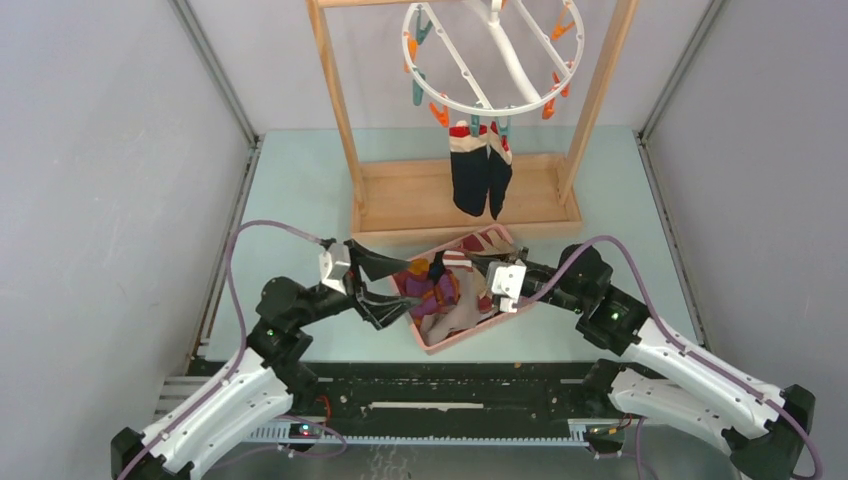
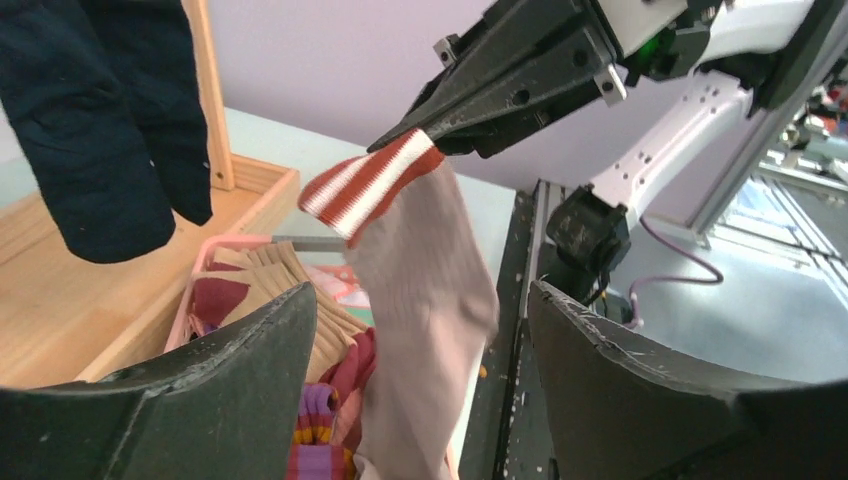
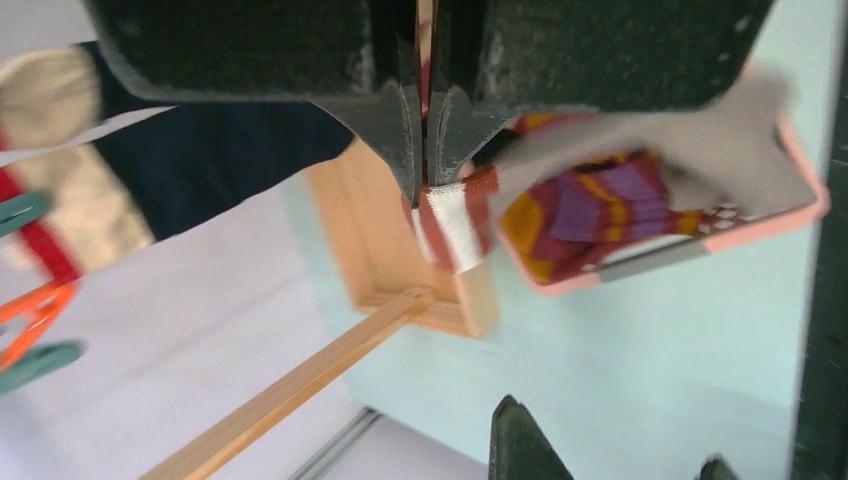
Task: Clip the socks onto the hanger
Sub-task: Pick up the sock from the bin.
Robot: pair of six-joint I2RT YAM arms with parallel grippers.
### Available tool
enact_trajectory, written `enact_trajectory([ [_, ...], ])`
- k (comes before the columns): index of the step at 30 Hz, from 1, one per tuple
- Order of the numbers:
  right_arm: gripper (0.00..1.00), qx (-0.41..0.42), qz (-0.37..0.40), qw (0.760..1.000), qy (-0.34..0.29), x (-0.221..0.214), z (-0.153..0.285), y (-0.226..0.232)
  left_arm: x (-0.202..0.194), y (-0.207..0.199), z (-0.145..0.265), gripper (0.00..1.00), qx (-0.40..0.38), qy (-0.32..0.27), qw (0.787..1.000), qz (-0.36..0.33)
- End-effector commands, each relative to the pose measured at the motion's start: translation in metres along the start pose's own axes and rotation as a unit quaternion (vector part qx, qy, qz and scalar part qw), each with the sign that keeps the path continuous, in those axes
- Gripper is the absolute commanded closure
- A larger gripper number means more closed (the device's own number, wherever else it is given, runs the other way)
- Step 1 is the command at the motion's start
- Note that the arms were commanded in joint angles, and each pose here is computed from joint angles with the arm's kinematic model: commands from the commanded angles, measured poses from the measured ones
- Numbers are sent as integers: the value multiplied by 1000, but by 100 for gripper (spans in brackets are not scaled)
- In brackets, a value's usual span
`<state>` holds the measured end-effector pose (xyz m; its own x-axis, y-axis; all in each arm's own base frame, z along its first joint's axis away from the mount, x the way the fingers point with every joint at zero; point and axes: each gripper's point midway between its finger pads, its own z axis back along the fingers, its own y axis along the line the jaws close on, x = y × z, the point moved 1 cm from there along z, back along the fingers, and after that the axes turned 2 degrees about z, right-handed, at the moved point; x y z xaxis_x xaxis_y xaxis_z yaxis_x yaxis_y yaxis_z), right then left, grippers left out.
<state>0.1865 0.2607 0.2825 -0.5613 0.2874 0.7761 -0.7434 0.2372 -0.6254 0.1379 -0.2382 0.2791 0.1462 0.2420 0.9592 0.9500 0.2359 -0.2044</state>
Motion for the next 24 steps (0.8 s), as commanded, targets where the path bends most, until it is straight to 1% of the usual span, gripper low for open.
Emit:
enact_trajectory([
  [1,100,-14,166,986,-22,25,4,-25,29,10,5,16,60,-48,997,14],
  [5,100,-1,197,979,-58,42,3,-23,41,19,5,11,90,-66,992,62],
  [9,100,13,217,972,-89,55,2,-15,42,25,-4,9,82,-69,986,130],
  [11,100,16,225,970,-94,60,0,-13,41,23,-11,9,62,-66,983,158],
  [18,100,26,230,967,-107,69,-4,-7,44,17,-28,11,1,-72,964,257],
  [21,100,30,229,967,-111,70,-5,-4,47,13,-32,12,-25,-80,952,295],
  [24,100,34,227,967,-109,69,-6,-2,57,5,-33,15,-62,-101,942,313],
])
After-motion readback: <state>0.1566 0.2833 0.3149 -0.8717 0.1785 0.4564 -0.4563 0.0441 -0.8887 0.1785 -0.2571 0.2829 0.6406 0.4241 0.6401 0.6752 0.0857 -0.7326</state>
